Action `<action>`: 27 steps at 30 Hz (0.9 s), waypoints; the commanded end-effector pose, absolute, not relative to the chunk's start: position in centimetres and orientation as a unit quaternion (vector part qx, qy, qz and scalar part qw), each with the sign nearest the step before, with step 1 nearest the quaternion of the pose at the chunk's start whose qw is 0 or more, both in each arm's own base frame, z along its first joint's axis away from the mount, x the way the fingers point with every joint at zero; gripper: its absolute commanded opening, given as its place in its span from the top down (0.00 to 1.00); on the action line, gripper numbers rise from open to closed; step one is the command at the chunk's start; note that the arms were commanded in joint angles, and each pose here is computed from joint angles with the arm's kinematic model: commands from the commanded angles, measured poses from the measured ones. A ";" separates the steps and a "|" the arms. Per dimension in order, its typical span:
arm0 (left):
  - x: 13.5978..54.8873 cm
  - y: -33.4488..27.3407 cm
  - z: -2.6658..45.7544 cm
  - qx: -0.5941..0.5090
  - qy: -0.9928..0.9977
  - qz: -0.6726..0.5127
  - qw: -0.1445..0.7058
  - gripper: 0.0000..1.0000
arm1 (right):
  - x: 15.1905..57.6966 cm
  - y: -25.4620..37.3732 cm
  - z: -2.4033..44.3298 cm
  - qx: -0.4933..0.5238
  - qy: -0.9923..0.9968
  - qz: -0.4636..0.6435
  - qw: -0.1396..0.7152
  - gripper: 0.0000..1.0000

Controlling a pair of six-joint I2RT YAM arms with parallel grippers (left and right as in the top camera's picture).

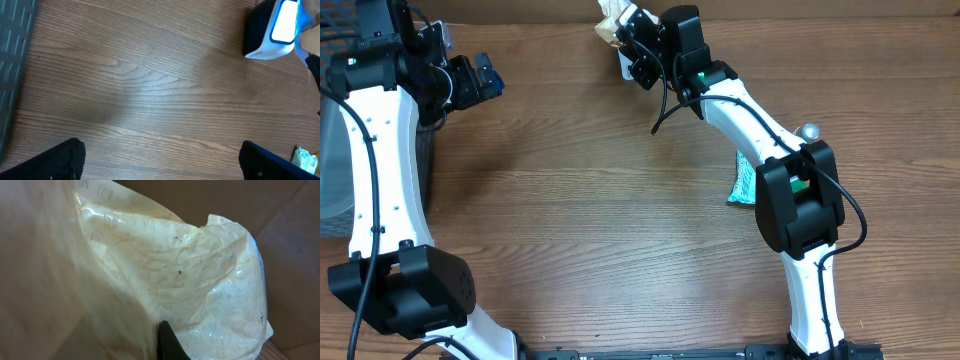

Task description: Scan the item barcode

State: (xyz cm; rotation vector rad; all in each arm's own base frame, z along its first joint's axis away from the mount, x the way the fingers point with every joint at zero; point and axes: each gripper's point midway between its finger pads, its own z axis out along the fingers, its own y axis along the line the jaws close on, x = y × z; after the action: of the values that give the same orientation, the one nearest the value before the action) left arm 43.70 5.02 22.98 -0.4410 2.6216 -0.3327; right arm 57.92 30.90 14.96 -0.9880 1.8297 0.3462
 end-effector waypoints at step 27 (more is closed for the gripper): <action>43.7 5.1 23.5 -0.155 0.952 -0.117 0.238 0.00 | 46.3 25.1 27.9 -0.196 0.832 0.436 0.283 0.96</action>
State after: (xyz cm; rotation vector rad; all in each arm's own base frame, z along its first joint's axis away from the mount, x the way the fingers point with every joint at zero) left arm 43.70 5.02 22.98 -0.4410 2.6216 -0.3327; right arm 48.29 24.63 30.25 -0.5804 2.0942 0.9655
